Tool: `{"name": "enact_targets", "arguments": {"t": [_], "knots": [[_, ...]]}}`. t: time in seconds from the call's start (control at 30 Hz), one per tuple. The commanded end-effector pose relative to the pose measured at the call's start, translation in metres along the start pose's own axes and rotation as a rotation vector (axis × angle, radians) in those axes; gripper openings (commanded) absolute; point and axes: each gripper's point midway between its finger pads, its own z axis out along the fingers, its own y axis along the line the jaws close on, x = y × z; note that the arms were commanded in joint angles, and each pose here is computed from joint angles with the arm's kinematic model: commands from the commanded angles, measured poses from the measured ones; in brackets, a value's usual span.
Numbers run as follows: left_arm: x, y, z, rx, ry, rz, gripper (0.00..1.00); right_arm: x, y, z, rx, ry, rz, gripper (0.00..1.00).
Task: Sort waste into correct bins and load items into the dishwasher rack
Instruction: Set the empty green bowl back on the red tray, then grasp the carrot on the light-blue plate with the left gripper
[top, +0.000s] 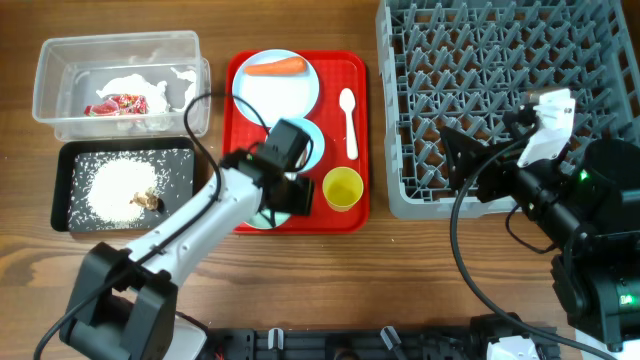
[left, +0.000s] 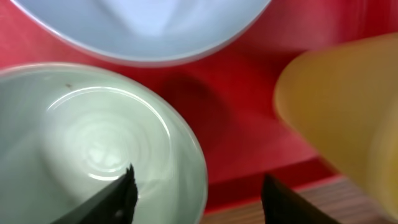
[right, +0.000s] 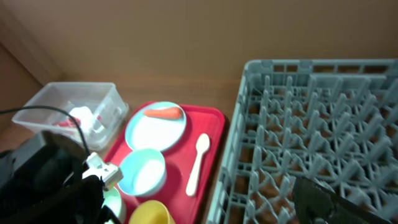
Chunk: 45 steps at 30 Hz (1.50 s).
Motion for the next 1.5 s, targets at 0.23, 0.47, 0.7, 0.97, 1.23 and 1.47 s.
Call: {"name": "enact_targets", "arguments": {"t": [0.23,0.47,0.7,0.97,1.23,1.47], "knots": [[-0.115,-0.03,-0.097,0.062,-0.298,0.027,0.91,-0.015,0.007,-0.001,-0.036,-0.039,0.037,1.0],[-0.228,0.041,-0.043,0.001,-0.402,-0.224,0.91,-0.012,0.009,0.002,-0.056,-0.022,0.065,1.0],[-0.273,0.092,0.038,-0.03,-0.46,-0.529,0.8,0.002,0.005,0.009,-0.046,0.042,0.082,1.0],[-0.281,0.098,0.039,-0.045,-0.512,-0.592,0.77,0.017,-0.004,0.034,-0.034,0.127,0.11,0.99],[-0.291,0.101,0.04,-0.017,-0.554,-0.641,0.79,0.019,-0.003,0.045,-0.057,0.148,0.118,1.0],[-0.282,0.105,0.069,-0.039,-0.506,-0.644,0.8,0.031,0.0,0.043,-0.074,0.197,0.118,1.0]]}}
